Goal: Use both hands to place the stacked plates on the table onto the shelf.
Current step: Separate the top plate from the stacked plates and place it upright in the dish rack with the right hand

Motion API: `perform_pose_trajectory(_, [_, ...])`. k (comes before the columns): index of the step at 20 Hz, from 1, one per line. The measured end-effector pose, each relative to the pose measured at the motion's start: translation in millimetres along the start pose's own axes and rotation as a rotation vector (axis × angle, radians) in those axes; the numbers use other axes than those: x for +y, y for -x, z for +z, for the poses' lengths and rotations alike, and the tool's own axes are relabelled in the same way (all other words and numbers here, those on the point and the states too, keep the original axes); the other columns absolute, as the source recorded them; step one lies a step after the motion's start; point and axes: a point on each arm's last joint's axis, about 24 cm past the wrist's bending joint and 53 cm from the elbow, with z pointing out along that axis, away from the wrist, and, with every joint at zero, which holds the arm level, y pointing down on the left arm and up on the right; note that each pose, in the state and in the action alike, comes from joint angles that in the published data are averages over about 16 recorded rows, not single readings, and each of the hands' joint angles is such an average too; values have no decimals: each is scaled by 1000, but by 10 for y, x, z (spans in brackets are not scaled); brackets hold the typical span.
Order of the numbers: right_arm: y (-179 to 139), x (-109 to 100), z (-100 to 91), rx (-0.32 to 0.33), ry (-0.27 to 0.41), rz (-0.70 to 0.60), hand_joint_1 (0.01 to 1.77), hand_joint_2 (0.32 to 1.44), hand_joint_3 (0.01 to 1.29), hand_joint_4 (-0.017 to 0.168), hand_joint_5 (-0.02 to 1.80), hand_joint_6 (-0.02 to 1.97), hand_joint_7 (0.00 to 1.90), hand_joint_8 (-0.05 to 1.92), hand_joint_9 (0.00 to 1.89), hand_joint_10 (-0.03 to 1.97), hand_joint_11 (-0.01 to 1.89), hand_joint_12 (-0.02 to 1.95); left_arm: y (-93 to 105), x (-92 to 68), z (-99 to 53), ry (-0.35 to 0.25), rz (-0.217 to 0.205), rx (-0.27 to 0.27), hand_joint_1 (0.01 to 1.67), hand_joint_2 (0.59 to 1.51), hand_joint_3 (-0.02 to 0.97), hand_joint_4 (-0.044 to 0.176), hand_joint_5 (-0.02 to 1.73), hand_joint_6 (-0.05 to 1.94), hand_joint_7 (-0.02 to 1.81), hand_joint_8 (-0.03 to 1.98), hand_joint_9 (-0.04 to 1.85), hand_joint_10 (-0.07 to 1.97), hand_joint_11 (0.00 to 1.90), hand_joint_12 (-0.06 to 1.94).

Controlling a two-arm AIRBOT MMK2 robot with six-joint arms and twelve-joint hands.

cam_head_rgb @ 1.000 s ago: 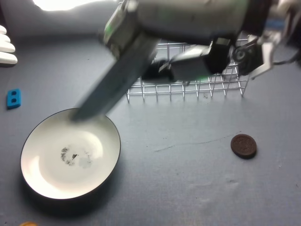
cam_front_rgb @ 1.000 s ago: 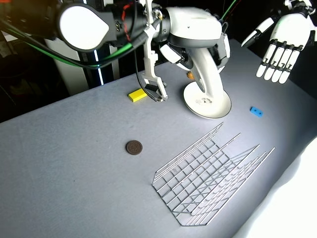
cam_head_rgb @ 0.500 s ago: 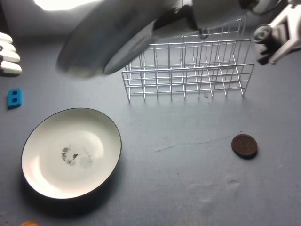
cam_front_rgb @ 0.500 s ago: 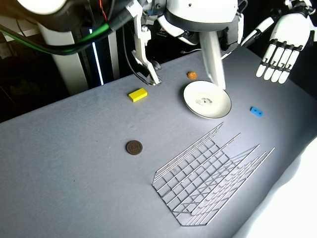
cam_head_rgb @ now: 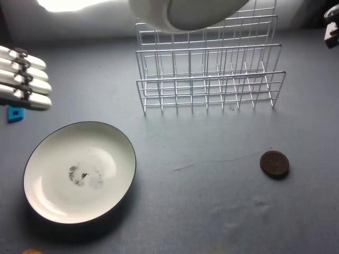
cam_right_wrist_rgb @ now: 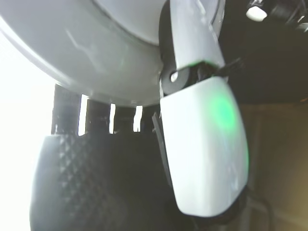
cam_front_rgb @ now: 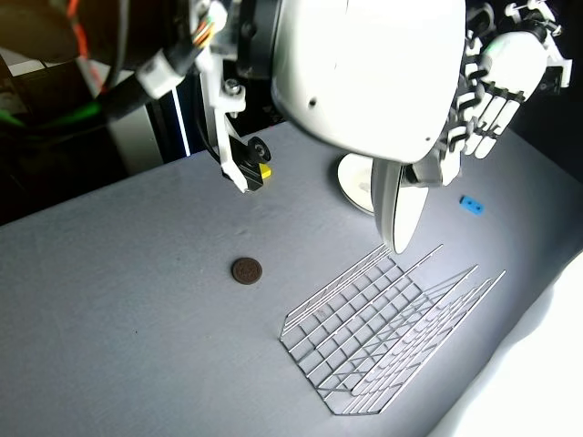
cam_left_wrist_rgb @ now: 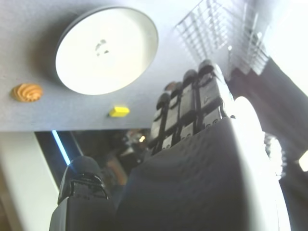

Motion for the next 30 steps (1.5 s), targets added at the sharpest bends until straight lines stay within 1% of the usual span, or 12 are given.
perform_pose_trajectory(3, [181, -109, -16, -37, -28, 39, 1334, 1008, 13, -5, 962, 952, 1022, 824, 1044, 798, 957, 1001, -96, -43, 110, -16, 12, 33, 15, 1122, 12, 3, 22, 5, 16, -9, 22, 9, 14, -7])
perform_pose_trajectory(5, [259, -165, -25, -50, -37, 45, 1335, 1007, 13, -3, 962, 951, 1028, 822, 1064, 705, 959, 999, -154, -55, 175, -21, 13, 49, 15, 1122, 12, 3, 21, 5, 16, -10, 22, 9, 14, -8])
perform_pose_trajectory(7, [308, -201, -31, -55, -40, 37, 1336, 1007, 13, -3, 960, 951, 1038, 811, 1074, 684, 966, 1002, -217, -55, 238, -24, 10, 65, 15, 1123, 13, 3, 21, 4, 15, -10, 22, 9, 14, -8])
perform_pose_trajectory(10, [337, -225, -36, -50, -34, 22, 1337, 1007, 13, -4, 957, 945, 1042, 807, 1070, 745, 965, 1036, -325, -41, 323, -25, -1, 90, 15, 1124, 12, 2, 21, 5, 14, -10, 22, 9, 14, -7])
perform_pose_trajectory(14, [309, -236, -33, -27, -23, 8, 1337, 1004, 13, -5, 963, 906, 1052, 789, 1080, 742, 959, 1081, -463, -6, 418, -20, -21, 117, 16, 1123, 12, 2, 21, 5, 14, -10, 22, 9, 14, -7])
perform_pose_trajectory(18, [248, -260, -27, 4, -18, -4, 1341, 1001, 13, -6, 970, 873, 1063, 764, 1071, 845, 953, 1122, -543, 28, 485, -12, -34, 129, 16, 1120, 12, 2, 21, 5, 16, -10, 22, 9, 14, -8])
perform_pose_trajectory(20, [225, -283, -17, 14, -21, 1, 1342, 1000, 13, -8, 972, 861, 1069, 749, 1056, 948, 952, 1137, -582, 49, 509, -6, -41, 135, 16, 1118, 12, 2, 22, 5, 19, -8, 22, 9, 14, -8])
perform_pose_trajectory(22, [218, -316, -1, 17, -30, 11, 1344, 998, 13, -9, 974, 853, 1070, 749, 1045, 1000, 945, 1150, -624, 67, 527, -1, -46, 144, 16, 1115, 12, 2, 22, 5, 21, -7, 21, 9, 14, -7])
perform_pose_trajectory(30, [249, -542, 89, 5, -83, 44, 1352, 995, 13, -8, 973, 873, 1064, 773, 1044, 994, 938, 1141, -749, 144, 548, 25, -60, 170, 16, 1101, 12, 1, 23, 4, 26, -4, 20, 8, 14, -6])
